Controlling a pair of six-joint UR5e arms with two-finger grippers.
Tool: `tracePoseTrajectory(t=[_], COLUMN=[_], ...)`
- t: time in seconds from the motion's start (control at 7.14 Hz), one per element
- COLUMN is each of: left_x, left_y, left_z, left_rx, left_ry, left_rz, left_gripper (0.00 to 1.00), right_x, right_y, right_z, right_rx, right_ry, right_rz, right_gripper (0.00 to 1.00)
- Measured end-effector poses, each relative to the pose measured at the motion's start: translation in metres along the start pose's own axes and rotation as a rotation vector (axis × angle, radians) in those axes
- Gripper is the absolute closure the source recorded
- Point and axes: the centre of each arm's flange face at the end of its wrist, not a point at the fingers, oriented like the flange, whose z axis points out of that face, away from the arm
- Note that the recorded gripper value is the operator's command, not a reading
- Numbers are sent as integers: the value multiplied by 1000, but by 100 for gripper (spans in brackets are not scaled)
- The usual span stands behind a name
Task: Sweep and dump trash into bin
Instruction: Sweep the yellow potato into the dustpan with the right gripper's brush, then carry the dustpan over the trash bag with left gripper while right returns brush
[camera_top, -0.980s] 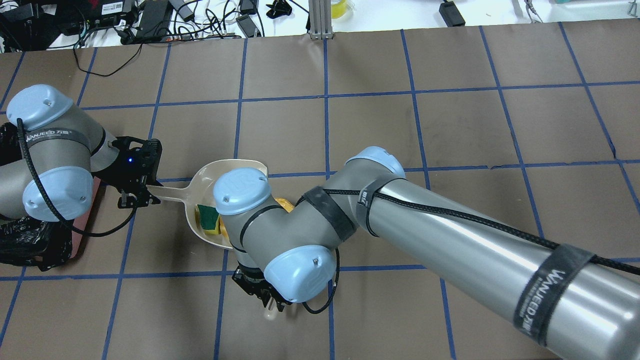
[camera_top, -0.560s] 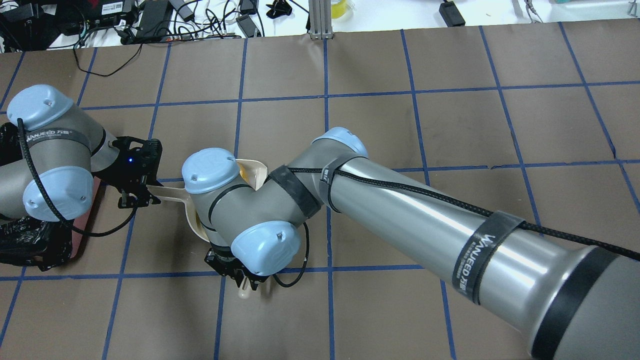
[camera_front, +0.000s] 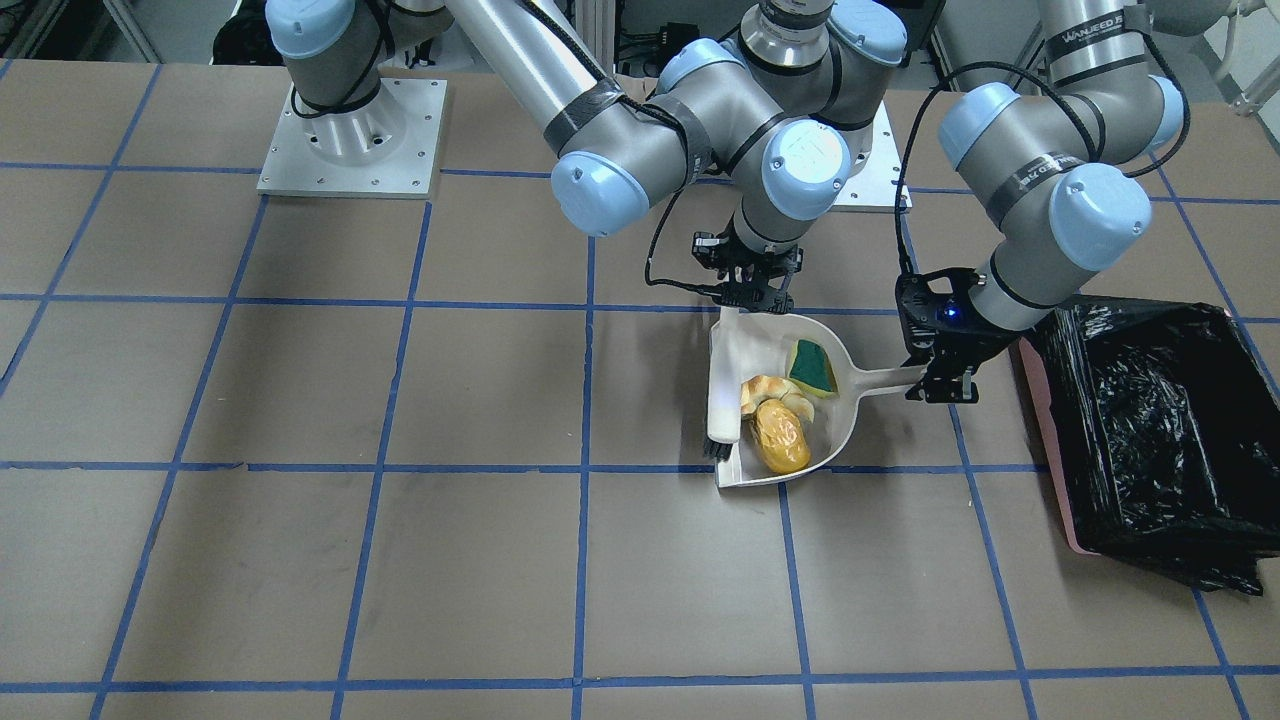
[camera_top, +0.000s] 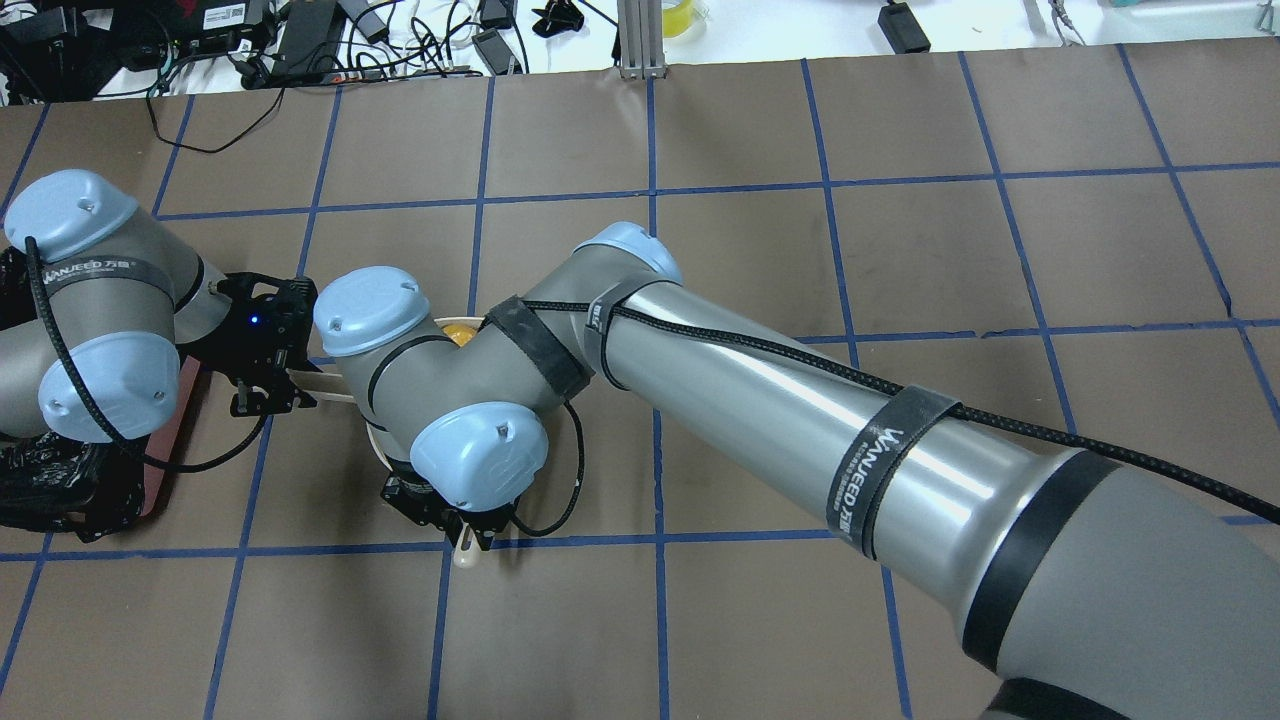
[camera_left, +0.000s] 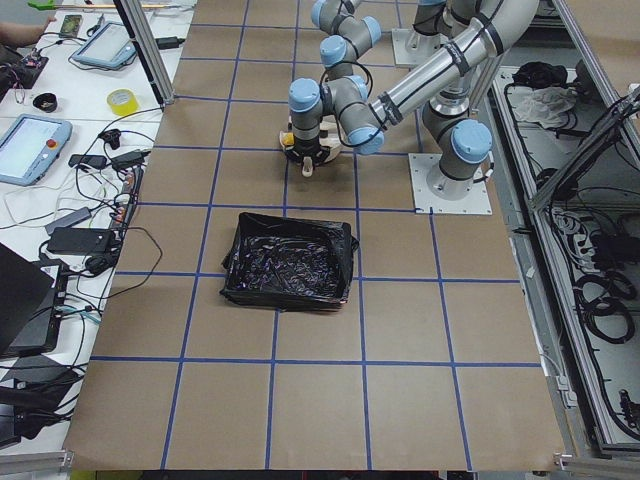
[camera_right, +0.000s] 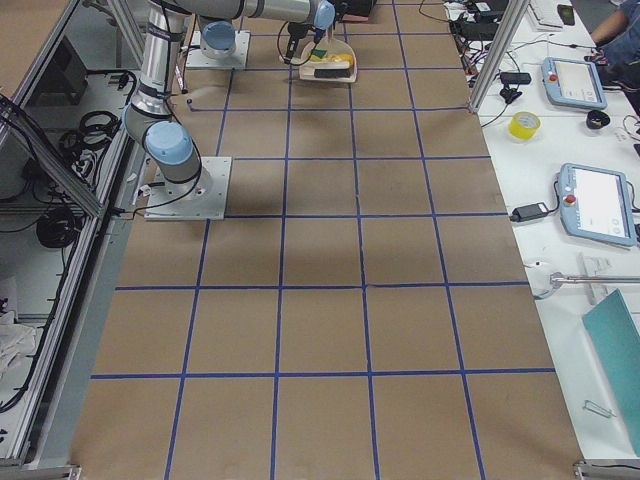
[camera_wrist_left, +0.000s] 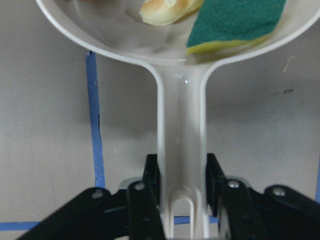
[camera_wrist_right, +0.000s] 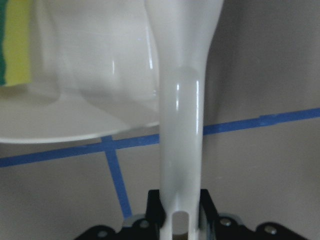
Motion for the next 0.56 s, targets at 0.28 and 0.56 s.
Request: tracePoseTrajectory(t=[0.28, 0.56], left_x=[1, 0], left_y=[15, 32], left_z=[-2, -9], left_rx=[8, 23], left_ry=[-5, -23], left_rz=[-20, -43], left_gripper=[100, 100], right_x=[31, 90], right_y=[-1, -32], right_z=[-27, -70], right_rx=[19, -4], right_ry=[94, 124], right_rz=[-49, -52], right_gripper=[100, 100])
